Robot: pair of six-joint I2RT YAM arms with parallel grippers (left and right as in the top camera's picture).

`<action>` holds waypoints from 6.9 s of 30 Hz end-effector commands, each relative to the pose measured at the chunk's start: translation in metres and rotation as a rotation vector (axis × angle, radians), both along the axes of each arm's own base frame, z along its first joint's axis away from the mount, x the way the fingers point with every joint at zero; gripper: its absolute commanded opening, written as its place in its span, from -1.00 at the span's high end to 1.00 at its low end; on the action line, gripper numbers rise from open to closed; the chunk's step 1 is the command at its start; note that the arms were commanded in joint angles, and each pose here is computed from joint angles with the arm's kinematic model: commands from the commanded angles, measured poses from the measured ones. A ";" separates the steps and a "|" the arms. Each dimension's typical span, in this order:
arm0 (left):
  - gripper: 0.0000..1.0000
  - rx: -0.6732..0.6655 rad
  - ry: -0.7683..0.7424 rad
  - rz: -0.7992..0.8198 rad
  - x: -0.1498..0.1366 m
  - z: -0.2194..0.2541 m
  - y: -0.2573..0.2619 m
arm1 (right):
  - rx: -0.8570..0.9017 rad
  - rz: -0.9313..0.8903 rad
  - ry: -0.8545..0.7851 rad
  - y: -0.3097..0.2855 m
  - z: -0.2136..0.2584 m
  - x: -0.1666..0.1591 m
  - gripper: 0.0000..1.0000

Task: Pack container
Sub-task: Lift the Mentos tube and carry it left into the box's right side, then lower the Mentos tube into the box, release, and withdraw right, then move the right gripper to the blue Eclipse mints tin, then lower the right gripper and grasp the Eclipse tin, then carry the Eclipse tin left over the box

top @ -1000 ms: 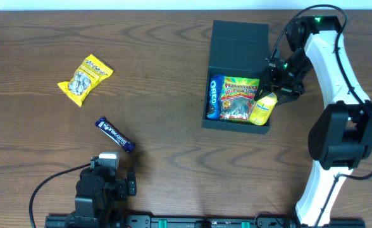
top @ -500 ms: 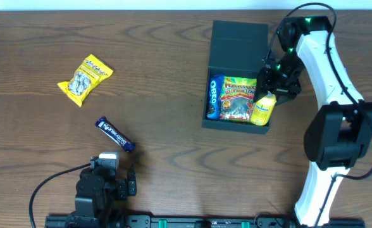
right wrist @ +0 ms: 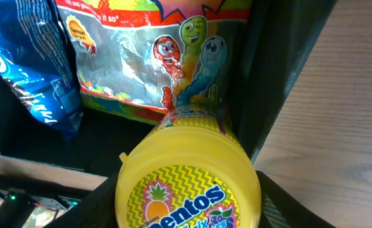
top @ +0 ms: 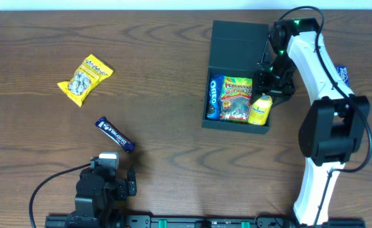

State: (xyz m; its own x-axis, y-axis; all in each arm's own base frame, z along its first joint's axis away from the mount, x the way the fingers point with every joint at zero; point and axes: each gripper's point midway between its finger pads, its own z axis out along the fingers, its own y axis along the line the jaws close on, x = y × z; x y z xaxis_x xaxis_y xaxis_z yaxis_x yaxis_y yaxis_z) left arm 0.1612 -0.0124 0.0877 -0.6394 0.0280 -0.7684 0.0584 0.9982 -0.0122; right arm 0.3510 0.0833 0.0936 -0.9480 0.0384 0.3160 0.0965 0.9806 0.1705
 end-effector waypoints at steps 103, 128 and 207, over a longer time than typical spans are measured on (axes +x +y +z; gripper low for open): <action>-0.91 0.018 0.054 0.010 -0.005 -0.018 0.003 | -0.362 -0.047 -0.662 -0.292 -0.030 0.113 -0.99; -0.91 0.018 0.054 0.010 -0.005 -0.018 0.003 | -0.307 -0.069 -0.700 -0.278 -0.087 0.146 -0.99; -0.91 0.018 0.054 0.010 -0.005 -0.018 0.003 | 0.132 -0.045 -0.764 0.070 0.138 0.046 0.98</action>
State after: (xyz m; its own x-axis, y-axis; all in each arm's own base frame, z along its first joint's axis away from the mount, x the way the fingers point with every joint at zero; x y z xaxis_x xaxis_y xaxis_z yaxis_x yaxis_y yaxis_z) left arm 0.1613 -0.0124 0.0878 -0.6391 0.0280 -0.7686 0.0584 0.9982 -0.0123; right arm 0.4032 0.1397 0.2257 -0.9045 0.0424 -0.4243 -0.0918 0.9524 0.2907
